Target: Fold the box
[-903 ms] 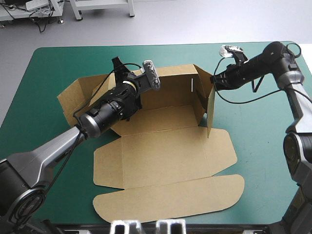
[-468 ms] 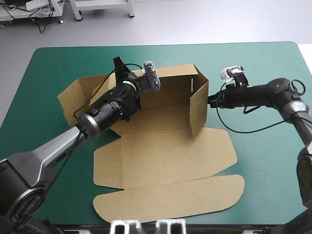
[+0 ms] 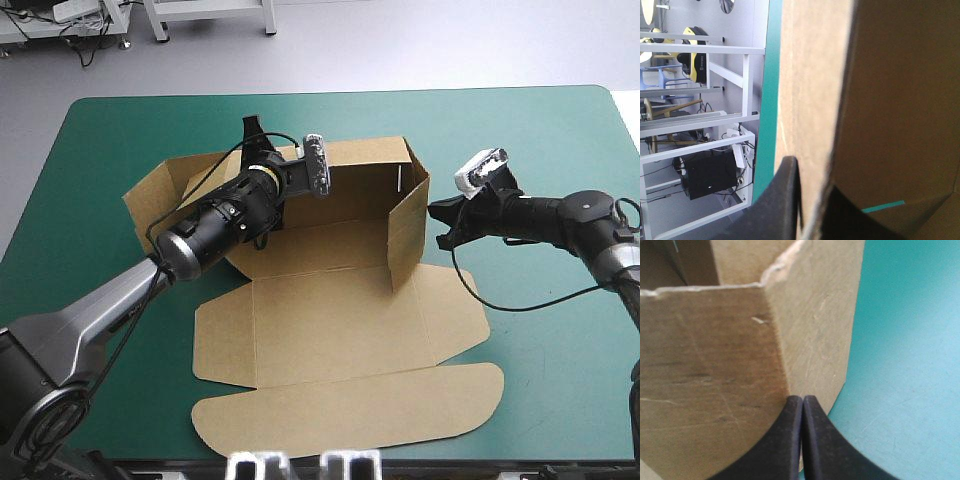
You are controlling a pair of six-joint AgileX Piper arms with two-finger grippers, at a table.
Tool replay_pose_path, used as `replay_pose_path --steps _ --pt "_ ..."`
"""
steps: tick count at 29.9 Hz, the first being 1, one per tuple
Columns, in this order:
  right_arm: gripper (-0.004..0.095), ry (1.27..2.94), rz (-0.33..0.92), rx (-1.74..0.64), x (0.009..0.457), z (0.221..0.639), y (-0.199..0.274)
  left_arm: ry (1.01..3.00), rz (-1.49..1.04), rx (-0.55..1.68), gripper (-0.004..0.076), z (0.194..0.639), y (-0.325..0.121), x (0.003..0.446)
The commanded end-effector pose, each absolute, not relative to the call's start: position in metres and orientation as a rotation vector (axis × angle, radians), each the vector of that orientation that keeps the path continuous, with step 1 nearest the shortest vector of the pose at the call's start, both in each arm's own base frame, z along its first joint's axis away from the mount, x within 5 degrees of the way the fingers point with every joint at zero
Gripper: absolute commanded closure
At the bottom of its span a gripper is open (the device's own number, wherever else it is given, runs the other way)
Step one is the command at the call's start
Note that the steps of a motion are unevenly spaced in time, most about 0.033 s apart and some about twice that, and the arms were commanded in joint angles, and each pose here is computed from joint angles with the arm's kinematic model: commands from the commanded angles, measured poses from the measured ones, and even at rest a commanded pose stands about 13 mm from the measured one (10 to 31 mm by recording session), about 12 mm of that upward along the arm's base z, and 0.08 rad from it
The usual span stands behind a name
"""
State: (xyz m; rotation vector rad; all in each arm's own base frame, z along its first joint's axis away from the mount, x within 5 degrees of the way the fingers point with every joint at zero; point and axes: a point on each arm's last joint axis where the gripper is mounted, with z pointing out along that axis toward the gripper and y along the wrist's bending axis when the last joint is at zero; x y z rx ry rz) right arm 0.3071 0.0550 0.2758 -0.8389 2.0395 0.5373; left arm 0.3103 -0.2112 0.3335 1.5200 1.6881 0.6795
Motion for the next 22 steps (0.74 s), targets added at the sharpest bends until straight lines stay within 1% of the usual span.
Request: replay_pose_path --steps 1,3,9,11,13,19,22 --pt "0.0835 1.915 0.557 -0.936 0.299 0.300 0.059 1.673 0.541 1.462 0.0734 0.347 -0.219 0.301" --pt "0.0736 1.909 0.580 -0.955 0.298 0.300 0.060 1.673 0.541 1.463 0.0734 0.347 -0.219 0.301" --pt "0.0322 1.859 0.575 -0.979 0.300 0.299 0.062 1.664 0.538 1.462 0.0734 0.348 -0.219 0.301" --pt "0.0230 1.826 0.553 -0.954 0.307 0.298 0.062 1.657 0.534 1.461 0.0734 0.348 -0.220 0.301" --pt "0.0195 1.826 0.536 -0.917 0.313 0.295 0.066 1.654 0.529 1.459 0.0734 0.348 -0.220 0.301" --pt "0.0193 1.837 0.579 -0.973 0.315 0.283 0.092 1.656 0.523 1.457 0.0734 0.348 -0.221 0.301" --pt "0.0193 1.841 0.536 -0.973 0.315 0.282 0.103 1.666 0.515 1.455 0.0734 0.348 -0.221 0.301"
